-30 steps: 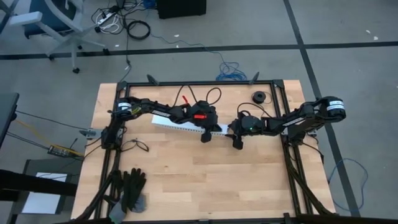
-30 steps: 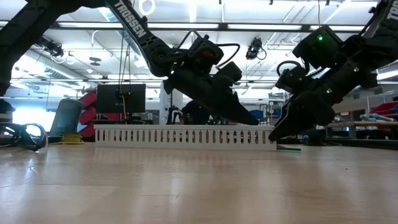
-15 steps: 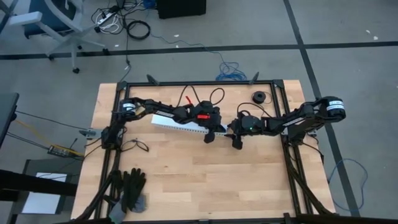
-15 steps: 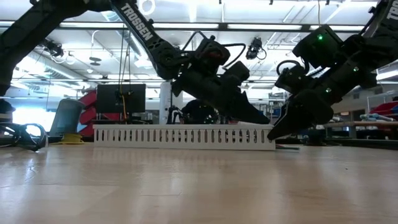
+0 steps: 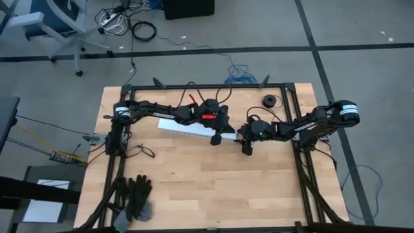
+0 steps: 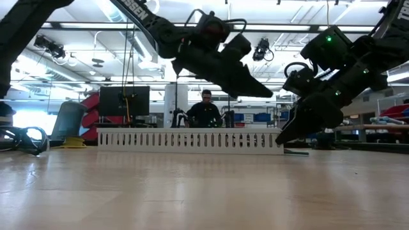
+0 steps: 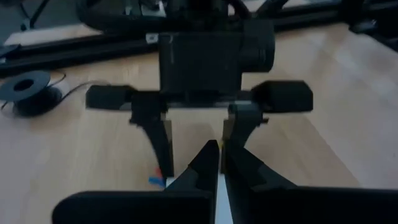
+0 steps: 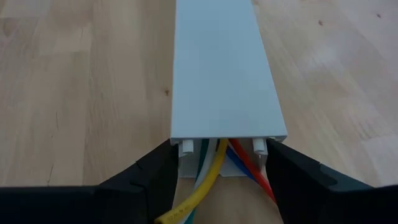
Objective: Ziptie cables
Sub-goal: Close the white cable duct
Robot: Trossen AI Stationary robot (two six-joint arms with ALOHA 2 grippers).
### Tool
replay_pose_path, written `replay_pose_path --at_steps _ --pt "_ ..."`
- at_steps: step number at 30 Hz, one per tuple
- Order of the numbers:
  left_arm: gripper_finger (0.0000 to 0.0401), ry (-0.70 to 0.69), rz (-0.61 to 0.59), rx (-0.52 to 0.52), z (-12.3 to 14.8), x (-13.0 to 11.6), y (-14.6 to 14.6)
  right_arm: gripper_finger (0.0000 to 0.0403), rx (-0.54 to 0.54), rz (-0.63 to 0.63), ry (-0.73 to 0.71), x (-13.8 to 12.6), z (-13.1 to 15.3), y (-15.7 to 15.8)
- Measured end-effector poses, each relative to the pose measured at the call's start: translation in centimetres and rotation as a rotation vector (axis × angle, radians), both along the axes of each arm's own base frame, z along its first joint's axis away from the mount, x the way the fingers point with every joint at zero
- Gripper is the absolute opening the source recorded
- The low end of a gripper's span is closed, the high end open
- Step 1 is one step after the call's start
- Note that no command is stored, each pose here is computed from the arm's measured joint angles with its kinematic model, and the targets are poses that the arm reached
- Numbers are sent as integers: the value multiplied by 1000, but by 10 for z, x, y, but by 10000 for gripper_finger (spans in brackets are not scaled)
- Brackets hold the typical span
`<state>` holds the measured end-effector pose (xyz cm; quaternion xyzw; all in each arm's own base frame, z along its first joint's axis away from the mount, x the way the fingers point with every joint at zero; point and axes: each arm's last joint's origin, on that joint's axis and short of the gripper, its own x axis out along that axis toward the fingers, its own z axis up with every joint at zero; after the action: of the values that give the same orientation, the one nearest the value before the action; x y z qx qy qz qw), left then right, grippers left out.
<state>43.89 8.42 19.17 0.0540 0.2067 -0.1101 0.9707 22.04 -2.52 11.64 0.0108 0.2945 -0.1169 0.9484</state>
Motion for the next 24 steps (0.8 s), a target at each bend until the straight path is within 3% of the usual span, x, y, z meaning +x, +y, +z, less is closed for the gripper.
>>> replay_pose_path --at_steps 12,16,24 --pt "0 202 53 1 -14 -11 0 209 -2 -1 -3 0 0 0" --pt "0 271 88 7 -31 -10 2 210 -2 -1 -8 0 1 0" --pt "0 173 31 -100 -65 8 3 210 -4 0 -5 0 0 0"
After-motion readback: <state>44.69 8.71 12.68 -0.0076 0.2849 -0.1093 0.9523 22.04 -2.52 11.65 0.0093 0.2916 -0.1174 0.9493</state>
